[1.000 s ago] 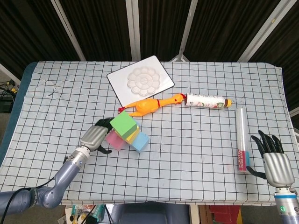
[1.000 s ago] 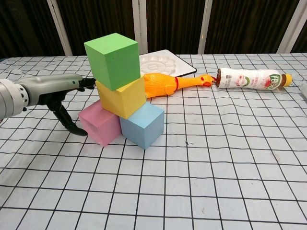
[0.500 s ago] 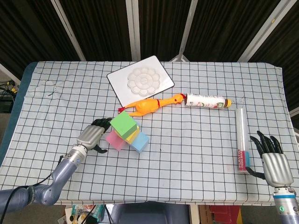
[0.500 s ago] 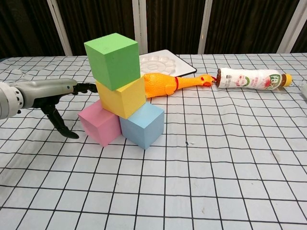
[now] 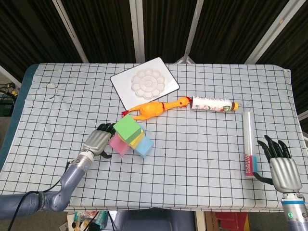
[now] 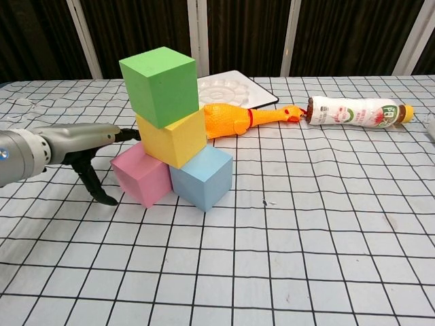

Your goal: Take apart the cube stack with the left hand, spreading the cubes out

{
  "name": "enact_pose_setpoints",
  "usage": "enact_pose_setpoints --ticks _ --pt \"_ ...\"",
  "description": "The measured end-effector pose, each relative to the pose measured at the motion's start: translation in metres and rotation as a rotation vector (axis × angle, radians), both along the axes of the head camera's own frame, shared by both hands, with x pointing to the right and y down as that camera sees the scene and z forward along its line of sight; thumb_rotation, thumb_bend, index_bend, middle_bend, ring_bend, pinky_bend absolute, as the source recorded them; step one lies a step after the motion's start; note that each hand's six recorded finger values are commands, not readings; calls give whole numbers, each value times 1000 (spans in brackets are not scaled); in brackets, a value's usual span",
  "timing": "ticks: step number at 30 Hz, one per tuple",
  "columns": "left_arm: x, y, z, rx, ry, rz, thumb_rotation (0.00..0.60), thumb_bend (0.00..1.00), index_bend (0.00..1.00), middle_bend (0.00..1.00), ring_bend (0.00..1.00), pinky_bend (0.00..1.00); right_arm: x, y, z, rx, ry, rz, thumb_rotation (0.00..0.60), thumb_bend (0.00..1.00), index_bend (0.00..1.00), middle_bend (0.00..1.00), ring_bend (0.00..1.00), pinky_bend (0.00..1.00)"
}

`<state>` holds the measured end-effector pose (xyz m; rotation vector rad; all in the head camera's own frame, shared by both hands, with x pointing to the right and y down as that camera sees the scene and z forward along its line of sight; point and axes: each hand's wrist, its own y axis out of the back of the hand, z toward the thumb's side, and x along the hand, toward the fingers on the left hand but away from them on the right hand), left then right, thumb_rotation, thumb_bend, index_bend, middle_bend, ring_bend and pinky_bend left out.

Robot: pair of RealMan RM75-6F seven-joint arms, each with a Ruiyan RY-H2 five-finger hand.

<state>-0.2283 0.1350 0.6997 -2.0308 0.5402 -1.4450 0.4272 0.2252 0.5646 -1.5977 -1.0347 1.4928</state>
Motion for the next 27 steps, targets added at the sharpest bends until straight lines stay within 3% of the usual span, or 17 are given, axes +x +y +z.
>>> enact_pose_setpoints --ticks 19,23,27 --pt "42 5 -2 18 51 60 600 21 0 0 3 40 0 1 -1 -7 -3 2 600 26 142 30 127 54" --pt "50 12 0 -1 58 78 600 21 0 13 82 119 1 1 -2 -5 -7 8 600 26 142 30 127 54" --pt "54 12 -1 10 65 86 600 21 0 98 198 225 2 1 -3 -7 -8 9 600 25 142 30 128 54"
